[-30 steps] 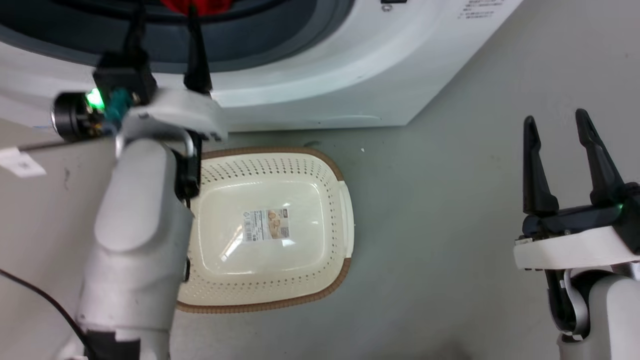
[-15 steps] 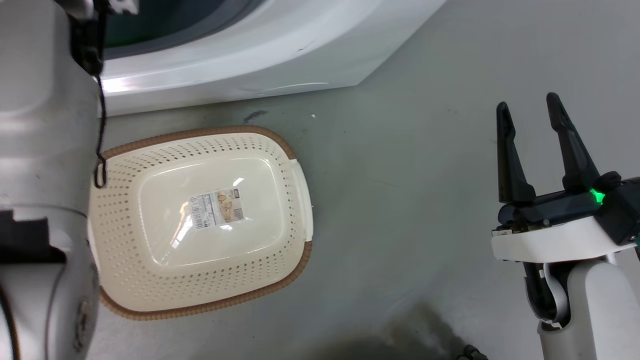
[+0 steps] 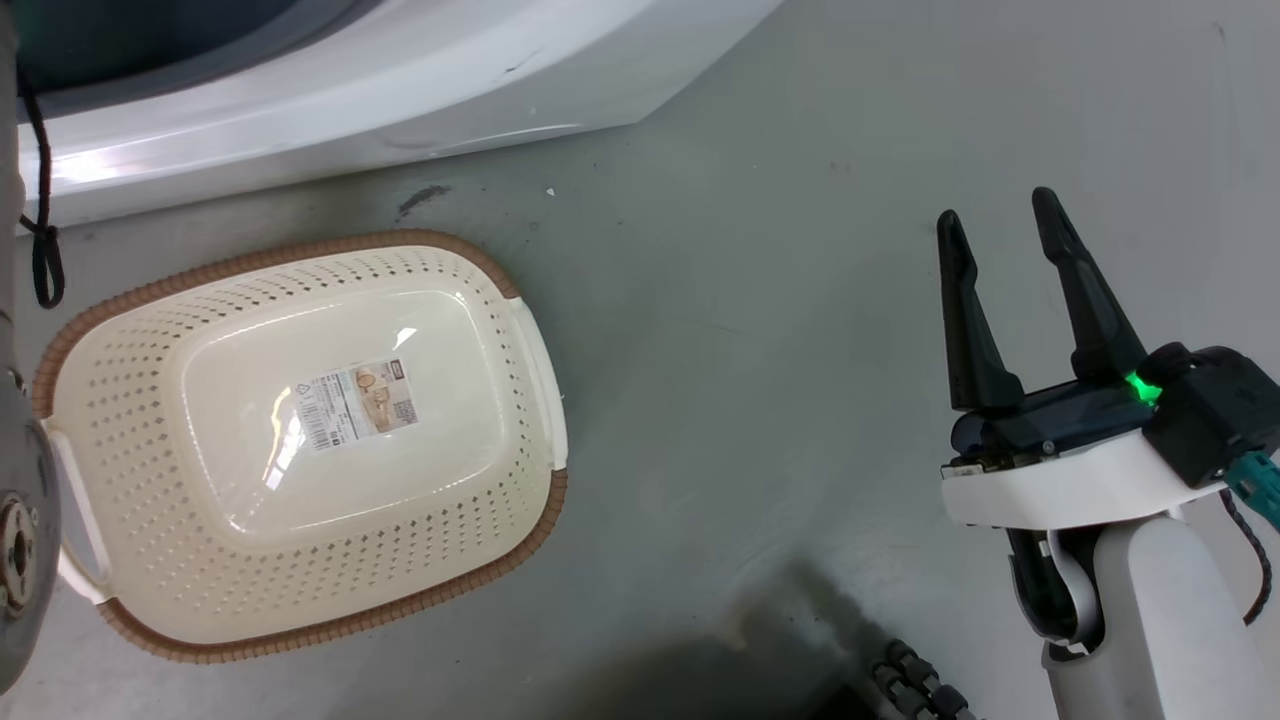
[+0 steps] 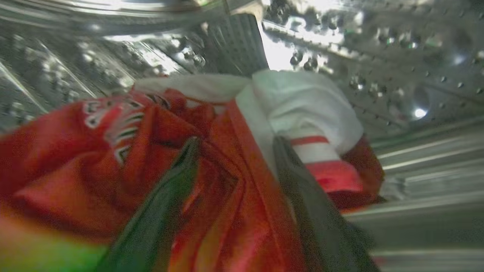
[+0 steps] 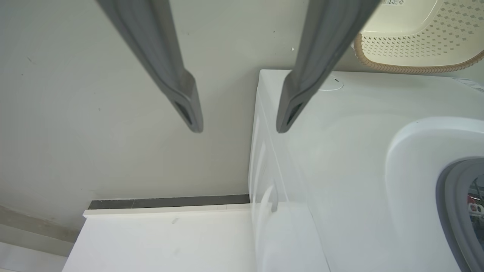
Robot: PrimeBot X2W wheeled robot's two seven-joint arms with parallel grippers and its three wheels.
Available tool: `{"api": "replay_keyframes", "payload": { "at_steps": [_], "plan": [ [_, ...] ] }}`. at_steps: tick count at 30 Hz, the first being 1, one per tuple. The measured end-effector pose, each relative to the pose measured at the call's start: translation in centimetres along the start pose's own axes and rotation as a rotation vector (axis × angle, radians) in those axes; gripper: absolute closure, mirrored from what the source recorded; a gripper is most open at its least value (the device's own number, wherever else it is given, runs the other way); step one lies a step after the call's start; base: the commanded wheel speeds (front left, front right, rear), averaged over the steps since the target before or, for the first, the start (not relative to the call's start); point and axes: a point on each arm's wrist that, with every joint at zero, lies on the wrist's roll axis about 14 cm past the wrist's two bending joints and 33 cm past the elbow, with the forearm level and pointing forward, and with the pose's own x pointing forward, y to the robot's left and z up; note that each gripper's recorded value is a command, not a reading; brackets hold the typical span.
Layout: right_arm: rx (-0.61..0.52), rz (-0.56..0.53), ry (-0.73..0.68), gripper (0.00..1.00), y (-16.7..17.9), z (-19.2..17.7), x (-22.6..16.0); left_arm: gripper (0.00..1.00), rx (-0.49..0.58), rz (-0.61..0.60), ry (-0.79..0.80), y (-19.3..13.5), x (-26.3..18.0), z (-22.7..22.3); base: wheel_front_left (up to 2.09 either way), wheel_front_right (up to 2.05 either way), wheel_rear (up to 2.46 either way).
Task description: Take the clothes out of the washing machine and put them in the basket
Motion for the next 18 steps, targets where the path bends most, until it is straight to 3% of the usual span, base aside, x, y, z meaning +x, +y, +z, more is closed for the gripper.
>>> {"api": "replay_keyframes", "payload": {
  "at_steps": [9,10,11,12,18],
  "plan": [
    [0.02,0.0,0.025,0.0,0.1,-1.1,-0.2,0.0,-0.006,-0.004,0.216,0.3,0.9,-3.2,0.0,0.0,0.0],
    [0.021,0.0,0.026,0.0,0.1,-1.1,-0.2,0.53,-0.008,0.0,0.218,0.4,0.9,-3.2,0.0,0.0,0.0],
    [0.021,-0.002,0.027,0.0,0.0,-1.1,-0.2,0.88,-0.003,0.002,0.221,0.4,0.9,-3.2,0.0,0.0,0.0],
    [0.02,-0.003,0.028,0.0,0.0,-1.2,-0.2,1.0,-0.007,0.001,0.227,0.4,0.9,-3.3,0.0,0.0,0.0],
    [0.022,-0.004,0.02,0.0,-0.1,-1.0,0.0,1.0,-0.024,0.038,0.163,1.0,1.1,-2.5,0.0,0.0,0.0]
  ]
}}
